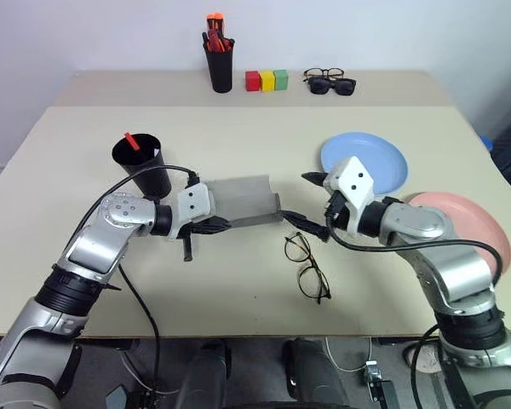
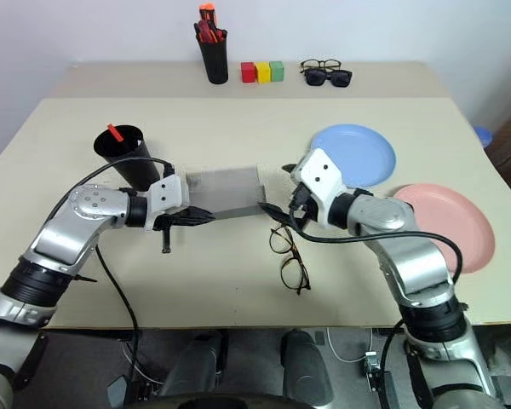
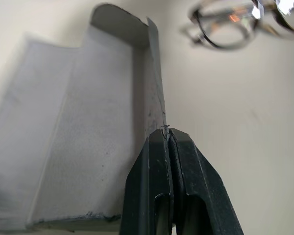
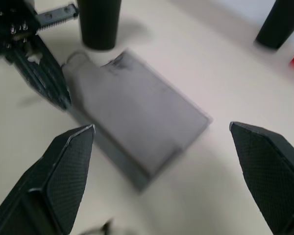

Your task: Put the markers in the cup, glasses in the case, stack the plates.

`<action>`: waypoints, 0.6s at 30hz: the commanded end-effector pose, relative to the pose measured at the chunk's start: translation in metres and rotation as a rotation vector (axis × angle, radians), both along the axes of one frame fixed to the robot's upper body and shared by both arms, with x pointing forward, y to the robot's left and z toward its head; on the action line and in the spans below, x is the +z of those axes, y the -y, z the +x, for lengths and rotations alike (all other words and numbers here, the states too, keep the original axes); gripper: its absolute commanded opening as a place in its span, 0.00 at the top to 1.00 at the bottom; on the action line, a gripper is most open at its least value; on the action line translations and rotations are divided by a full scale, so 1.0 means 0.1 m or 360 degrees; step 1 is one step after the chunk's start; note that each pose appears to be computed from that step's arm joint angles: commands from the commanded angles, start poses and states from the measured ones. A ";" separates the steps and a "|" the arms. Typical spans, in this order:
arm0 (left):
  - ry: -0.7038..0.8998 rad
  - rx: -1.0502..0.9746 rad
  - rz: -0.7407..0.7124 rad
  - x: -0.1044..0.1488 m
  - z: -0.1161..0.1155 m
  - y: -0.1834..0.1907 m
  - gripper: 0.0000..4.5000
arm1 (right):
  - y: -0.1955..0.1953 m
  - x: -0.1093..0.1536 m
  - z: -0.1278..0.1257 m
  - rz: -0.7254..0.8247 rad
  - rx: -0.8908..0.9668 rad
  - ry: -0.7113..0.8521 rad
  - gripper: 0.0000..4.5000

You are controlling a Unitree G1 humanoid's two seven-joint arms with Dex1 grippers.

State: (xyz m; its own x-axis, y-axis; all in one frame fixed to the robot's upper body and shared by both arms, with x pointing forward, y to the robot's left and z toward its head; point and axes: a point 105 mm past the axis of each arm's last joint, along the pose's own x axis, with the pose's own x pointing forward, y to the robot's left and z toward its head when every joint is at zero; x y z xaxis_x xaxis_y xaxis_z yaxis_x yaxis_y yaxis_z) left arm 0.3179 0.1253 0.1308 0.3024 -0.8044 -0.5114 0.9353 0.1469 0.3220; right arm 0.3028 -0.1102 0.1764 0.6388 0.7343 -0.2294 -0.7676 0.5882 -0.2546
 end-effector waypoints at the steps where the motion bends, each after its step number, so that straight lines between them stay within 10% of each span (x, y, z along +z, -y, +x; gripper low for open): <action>1: 0.0022 -0.0079 0.0008 0.06 -0.02 0.01 0.83 | 0.11 -0.04 -0.18 0.0019 -0.0015 -0.0148 0.00; 4: 0.0125 -0.0066 -0.0009 0.10 0.04 0.01 0.52 | 0.22 -0.21 -0.29 0.0043 -0.0094 -0.0379 0.00; 18: 0.0065 0.0262 -0.0320 0.14 -0.31 -0.30 0.52 | 0.19 -0.63 -0.50 0.0093 -0.0304 -0.0842 0.00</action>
State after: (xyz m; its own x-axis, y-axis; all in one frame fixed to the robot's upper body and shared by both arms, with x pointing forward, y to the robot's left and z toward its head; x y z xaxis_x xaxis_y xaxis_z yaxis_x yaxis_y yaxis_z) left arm 0.2908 0.1541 0.1297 0.4200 -0.8248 -0.3785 0.9010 0.3289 0.2829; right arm 0.2547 -0.1346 0.1116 0.5712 0.6325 -0.5231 -0.6524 0.7366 0.1784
